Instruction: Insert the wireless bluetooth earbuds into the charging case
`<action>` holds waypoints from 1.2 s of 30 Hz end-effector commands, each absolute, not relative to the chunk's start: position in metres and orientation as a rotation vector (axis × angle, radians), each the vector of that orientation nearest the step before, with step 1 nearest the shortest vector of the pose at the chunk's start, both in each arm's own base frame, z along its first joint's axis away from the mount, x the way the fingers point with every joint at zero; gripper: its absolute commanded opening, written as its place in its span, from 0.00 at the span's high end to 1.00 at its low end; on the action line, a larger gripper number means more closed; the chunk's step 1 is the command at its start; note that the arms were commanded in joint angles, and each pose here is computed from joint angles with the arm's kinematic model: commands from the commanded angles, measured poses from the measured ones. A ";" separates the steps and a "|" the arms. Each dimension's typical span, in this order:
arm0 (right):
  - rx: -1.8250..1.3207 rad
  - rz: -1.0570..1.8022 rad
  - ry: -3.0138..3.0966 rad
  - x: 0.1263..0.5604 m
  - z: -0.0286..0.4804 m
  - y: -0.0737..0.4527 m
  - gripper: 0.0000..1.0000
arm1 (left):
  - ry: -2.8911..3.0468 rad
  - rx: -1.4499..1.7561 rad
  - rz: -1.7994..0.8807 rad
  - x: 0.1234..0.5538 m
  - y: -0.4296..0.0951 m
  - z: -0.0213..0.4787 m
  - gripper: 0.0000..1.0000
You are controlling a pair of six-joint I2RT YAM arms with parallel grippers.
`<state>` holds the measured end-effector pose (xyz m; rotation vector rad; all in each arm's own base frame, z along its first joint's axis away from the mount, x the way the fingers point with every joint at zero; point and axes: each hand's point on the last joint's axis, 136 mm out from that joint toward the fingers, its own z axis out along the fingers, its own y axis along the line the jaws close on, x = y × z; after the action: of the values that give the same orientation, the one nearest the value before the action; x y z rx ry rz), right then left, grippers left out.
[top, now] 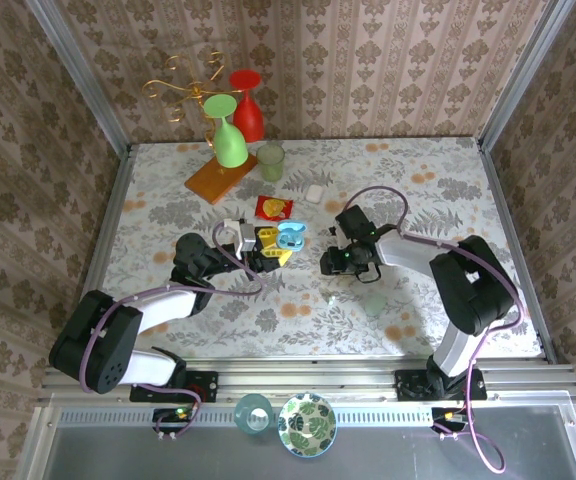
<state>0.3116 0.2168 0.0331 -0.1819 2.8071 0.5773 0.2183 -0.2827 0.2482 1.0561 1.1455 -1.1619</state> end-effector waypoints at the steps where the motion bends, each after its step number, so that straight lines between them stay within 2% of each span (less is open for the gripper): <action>1: -0.259 0.501 2.764 0.312 0.050 0.211 0.57 | 1.086 1.070 -1.148 0.216 -0.280 0.259 0.74; 6: -0.353 0.431 2.770 0.331 0.043 0.215 0.56 | 1.083 1.070 -1.148 0.216 -0.280 0.260 0.74; 12: -0.379 0.524 2.788 0.348 0.029 0.237 0.56 | 1.087 1.063 -1.144 0.216 -0.279 0.260 0.74; 21: -0.410 0.590 2.851 0.317 0.016 0.228 0.62 | 1.091 1.064 -1.147 0.216 -0.280 0.259 0.74; 29: -0.356 0.638 2.862 0.293 0.021 0.224 0.62 | 1.091 1.064 -1.154 0.216 -0.281 0.259 0.74; 36: -0.377 0.455 2.819 0.297 0.042 0.212 0.58 | 1.091 1.062 -1.148 0.216 -0.280 0.259 0.74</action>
<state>0.3002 0.2227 0.0308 -0.3847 2.8147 0.5627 0.2183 -0.2827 0.2482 1.0559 1.1457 -1.1622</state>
